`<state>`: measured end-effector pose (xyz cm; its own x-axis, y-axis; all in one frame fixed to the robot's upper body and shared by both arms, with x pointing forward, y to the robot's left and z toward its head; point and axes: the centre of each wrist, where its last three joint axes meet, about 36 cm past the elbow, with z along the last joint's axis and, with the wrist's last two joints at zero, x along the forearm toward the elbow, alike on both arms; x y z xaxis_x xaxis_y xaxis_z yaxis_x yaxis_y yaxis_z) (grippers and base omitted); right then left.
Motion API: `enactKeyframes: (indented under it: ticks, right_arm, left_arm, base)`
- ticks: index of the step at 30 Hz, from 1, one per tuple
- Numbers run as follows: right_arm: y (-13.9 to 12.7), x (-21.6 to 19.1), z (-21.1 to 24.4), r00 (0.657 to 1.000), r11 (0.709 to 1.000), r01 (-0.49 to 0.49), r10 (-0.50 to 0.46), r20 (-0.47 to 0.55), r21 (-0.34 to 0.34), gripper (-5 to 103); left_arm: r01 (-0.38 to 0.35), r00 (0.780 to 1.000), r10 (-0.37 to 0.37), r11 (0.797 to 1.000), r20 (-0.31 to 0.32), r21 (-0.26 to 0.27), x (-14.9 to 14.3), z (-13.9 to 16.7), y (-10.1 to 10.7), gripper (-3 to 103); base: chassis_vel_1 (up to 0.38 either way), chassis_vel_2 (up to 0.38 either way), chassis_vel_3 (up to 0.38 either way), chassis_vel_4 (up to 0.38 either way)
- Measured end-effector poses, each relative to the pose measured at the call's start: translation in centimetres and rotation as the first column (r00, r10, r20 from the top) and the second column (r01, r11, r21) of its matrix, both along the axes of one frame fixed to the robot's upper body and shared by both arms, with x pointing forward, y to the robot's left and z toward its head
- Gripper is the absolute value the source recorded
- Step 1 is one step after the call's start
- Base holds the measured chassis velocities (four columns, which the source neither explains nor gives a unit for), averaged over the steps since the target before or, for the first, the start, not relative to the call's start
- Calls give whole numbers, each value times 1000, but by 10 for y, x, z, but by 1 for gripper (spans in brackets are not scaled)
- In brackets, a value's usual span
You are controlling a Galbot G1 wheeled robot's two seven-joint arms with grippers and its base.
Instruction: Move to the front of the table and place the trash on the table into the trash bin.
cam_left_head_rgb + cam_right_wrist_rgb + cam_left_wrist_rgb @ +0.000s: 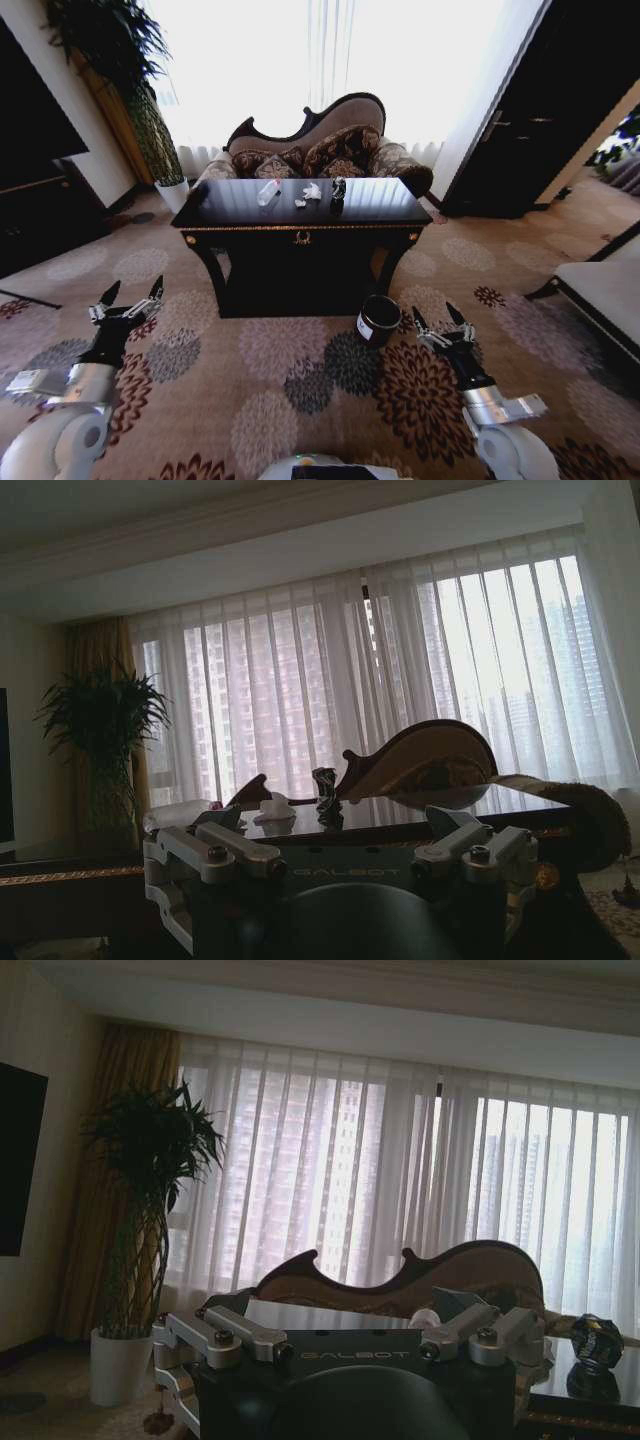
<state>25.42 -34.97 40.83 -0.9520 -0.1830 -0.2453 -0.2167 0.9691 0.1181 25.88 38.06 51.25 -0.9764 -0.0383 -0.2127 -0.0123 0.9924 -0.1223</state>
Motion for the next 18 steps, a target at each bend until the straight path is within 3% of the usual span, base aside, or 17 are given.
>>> enactKeyframes:
  ticks: [18]
  right_arm:
    - [7, 0, 1, 1000, 1000, 1, -1, 4, 9, 100]
  left_arm:
    - [2, 1000, -2, 1000, 0, -3, 1, -1, 0, 100]
  base:
    - [-233, 235, 230, -241]
